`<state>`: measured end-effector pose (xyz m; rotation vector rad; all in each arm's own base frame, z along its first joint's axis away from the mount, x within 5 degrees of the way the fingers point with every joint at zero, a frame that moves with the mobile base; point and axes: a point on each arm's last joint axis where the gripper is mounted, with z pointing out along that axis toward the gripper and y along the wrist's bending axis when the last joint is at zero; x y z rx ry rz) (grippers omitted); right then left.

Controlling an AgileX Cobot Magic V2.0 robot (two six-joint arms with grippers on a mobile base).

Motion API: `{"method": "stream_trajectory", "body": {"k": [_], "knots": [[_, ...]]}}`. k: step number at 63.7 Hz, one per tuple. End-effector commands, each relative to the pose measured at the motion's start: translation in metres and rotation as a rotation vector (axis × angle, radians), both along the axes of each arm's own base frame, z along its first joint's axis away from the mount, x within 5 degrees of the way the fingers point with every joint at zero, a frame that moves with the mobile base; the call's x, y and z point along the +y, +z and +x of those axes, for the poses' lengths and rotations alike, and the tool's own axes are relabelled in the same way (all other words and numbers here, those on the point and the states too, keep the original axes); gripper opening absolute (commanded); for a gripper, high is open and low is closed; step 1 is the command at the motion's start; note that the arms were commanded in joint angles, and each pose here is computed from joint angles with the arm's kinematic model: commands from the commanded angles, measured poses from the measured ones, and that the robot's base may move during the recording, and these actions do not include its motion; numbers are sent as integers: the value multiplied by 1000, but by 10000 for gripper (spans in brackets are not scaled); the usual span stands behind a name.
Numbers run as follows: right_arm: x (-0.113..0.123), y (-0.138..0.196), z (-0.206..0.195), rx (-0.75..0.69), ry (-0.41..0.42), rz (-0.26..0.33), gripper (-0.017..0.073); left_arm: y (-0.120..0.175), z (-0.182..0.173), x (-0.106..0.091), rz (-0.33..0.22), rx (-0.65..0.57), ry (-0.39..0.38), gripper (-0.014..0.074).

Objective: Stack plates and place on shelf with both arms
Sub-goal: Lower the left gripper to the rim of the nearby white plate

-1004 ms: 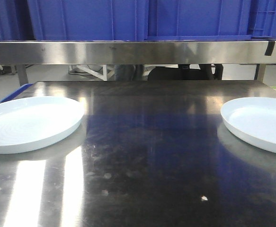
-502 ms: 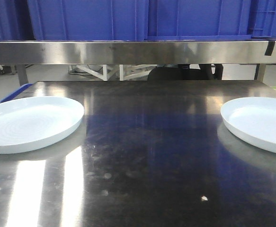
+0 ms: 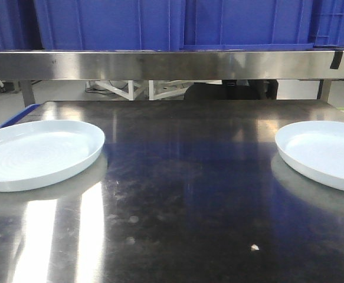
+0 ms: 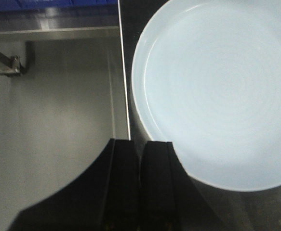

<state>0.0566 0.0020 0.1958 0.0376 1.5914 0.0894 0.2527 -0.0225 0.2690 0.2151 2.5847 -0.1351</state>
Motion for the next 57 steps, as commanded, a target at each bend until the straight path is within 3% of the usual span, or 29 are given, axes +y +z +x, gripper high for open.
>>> {"method": "stream_trajectory", "body": {"k": [1,33,46,57], "knots": [[-1,9,-2,-108,-10,0,55,16,18,-3,-17,-47,2,81],[-1,9,-2,-108,-10,0,55,8,81,-10,-19,188,-40,81],[-1,9,-2,-108,-10,0,55,0,96,-10,-43,264,26,81],[-1,9,-2,-108,-10,0,55,-2,99,-9,-20,252,26,115]]}}
